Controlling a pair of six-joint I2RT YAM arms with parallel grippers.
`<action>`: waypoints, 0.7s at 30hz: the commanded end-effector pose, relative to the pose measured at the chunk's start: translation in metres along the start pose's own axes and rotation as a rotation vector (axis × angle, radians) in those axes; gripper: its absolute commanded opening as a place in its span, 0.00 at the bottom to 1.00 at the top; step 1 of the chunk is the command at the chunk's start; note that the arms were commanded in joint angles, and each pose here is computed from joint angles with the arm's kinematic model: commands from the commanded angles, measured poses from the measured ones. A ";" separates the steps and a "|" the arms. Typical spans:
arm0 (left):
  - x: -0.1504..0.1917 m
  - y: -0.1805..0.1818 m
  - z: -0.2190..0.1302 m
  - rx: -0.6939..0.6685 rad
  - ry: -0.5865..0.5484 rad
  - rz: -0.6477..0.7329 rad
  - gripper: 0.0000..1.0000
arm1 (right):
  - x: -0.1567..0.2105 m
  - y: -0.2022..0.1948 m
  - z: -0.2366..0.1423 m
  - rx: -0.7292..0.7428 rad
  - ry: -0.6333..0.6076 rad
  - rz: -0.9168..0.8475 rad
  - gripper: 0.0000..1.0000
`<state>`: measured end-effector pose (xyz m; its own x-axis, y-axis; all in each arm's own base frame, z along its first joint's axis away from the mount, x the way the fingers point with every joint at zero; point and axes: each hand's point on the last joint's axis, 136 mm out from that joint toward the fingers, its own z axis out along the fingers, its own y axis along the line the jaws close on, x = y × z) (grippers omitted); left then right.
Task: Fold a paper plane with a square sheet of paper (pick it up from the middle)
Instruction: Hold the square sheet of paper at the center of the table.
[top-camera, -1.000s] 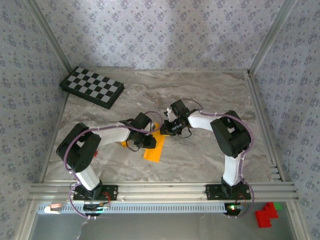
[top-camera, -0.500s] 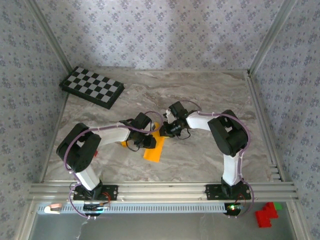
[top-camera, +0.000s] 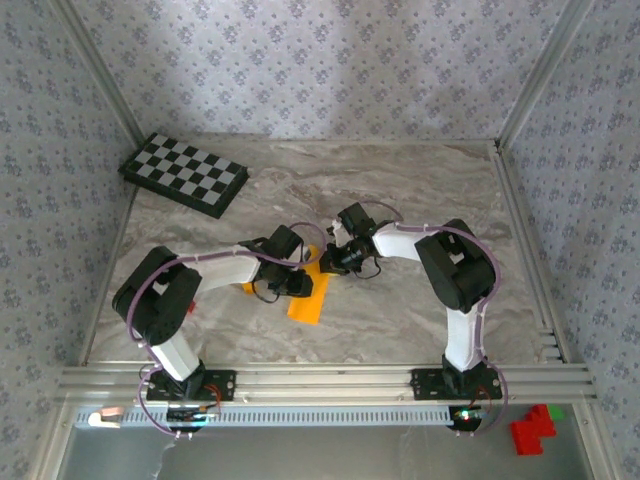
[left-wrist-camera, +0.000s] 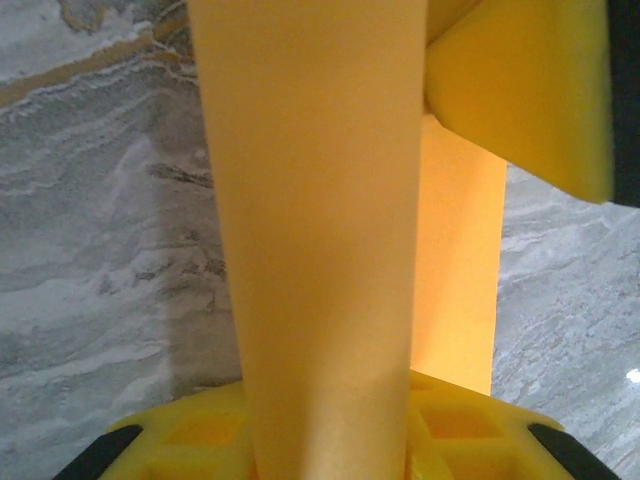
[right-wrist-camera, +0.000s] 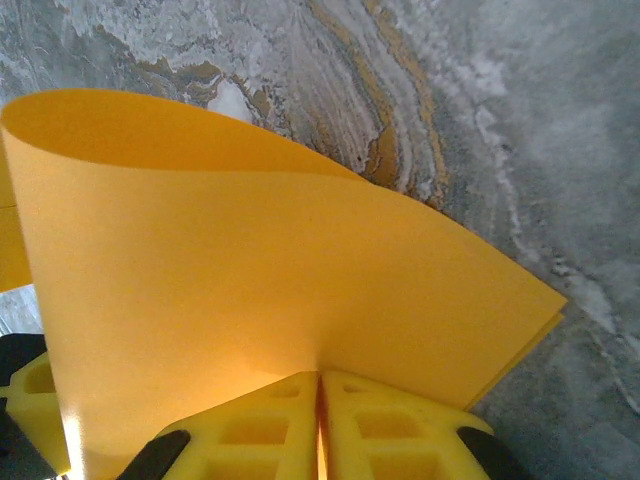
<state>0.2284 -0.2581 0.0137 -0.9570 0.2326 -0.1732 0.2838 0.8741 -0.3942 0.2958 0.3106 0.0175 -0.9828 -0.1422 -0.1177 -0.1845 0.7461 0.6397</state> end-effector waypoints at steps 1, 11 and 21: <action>0.071 0.083 -0.003 -0.341 0.222 -0.082 0.32 | 0.032 -0.059 0.016 0.190 0.083 0.105 0.12; 0.048 0.061 -0.025 -0.295 0.146 -0.078 0.50 | 0.039 -0.066 0.019 0.219 0.092 0.107 0.11; 0.018 0.022 -0.078 -0.178 -0.018 -0.071 0.63 | 0.040 -0.068 0.021 0.221 0.093 0.107 0.11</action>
<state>0.2105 -0.2015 0.0440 -0.9748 0.1843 -0.1253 0.2087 0.9522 -0.2231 0.2954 0.3103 0.0160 -0.9824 -0.1419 -0.1215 -0.1868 0.7446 0.6408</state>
